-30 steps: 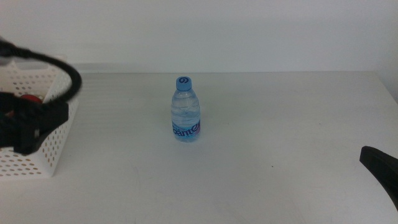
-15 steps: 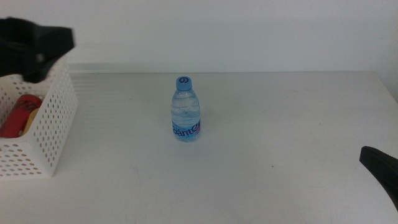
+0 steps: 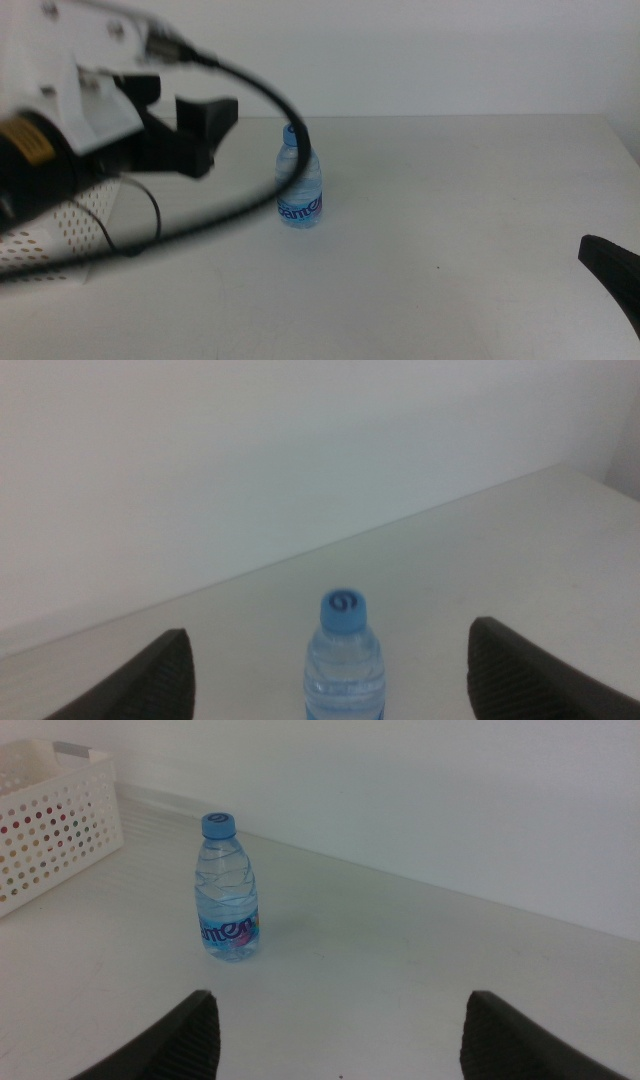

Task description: Use arms to grab the bottles and put them into the dustbin to the left of the table.

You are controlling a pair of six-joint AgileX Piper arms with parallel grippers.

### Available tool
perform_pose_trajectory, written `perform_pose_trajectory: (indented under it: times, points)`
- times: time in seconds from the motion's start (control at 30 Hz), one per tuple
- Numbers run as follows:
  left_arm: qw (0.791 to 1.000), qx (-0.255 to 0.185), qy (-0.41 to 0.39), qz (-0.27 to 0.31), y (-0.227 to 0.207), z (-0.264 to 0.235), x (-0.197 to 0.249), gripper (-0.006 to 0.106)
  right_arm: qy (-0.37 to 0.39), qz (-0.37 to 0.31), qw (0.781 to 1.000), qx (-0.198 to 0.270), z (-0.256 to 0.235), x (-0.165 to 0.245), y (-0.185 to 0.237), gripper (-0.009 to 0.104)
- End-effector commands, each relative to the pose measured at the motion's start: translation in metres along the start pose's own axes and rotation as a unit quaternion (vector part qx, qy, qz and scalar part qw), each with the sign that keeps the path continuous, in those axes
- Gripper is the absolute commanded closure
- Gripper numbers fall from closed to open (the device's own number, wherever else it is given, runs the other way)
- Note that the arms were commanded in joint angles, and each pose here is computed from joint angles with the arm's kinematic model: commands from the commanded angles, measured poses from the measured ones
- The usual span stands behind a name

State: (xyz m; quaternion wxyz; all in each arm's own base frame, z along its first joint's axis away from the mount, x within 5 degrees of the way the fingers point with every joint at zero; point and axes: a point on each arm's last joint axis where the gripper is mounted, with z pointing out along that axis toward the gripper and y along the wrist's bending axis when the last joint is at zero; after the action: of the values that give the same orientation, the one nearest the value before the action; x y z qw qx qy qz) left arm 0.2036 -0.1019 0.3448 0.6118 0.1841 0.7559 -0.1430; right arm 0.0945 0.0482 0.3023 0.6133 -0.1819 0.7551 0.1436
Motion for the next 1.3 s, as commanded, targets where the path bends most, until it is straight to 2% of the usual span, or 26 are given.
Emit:
perform_pose_trajectory:
  times: [0.0,0.27,0.47,0.57,0.63,0.77,0.83,0.97,1.27]
  points:
    - [0.996,-0.009,-0.084,-0.009,-0.001,-0.003,-0.004,0.012,-0.048,-0.012,0.999,-0.006,-0.002,-0.017,0.001,0.032]
    - [0.998,-0.016,-0.059,-0.007,-0.001,0.002,0.035,0.012,-0.047,-0.012,0.999,-0.006,-0.001,-0.017,0.001,0.032]
    - [0.999,-0.024,-0.021,-0.005,0.000,0.023,0.066,0.012,-0.047,-0.012,0.999,-0.006,-0.001,-0.017,0.001,0.032]
    - [0.999,-0.030,-0.032,-0.015,0.001,0.034,0.076,0.012,-0.047,-0.012,0.999,-0.006,-0.001,-0.017,0.001,0.032]
    - [0.999,-0.018,-0.041,-0.026,-0.002,0.040,0.082,0.012,-0.047,-0.012,0.999,-0.006,-0.001,-0.017,0.001,0.032]
    - [0.997,0.034,-0.075,0.012,-0.012,0.053,0.093,0.012,-0.047,-0.012,0.999,-0.006,-0.001,-0.017,0.001,0.032]
    - [0.995,0.048,-0.085,0.009,-0.015,0.061,0.098,0.012,-0.047,-0.012,0.999,-0.006,-0.001,-0.017,0.001,0.032]
    - [0.993,0.053,-0.102,-0.035,-0.014,0.075,0.111,0.012,-0.047,-0.012,0.999,-0.006,-0.001,-0.017,0.001,0.032]
    - [0.992,0.055,-0.108,-0.030,-0.015,0.107,0.121,0.012,-0.047,-0.012,0.999,-0.006,-0.001,-0.017,0.001,0.032]
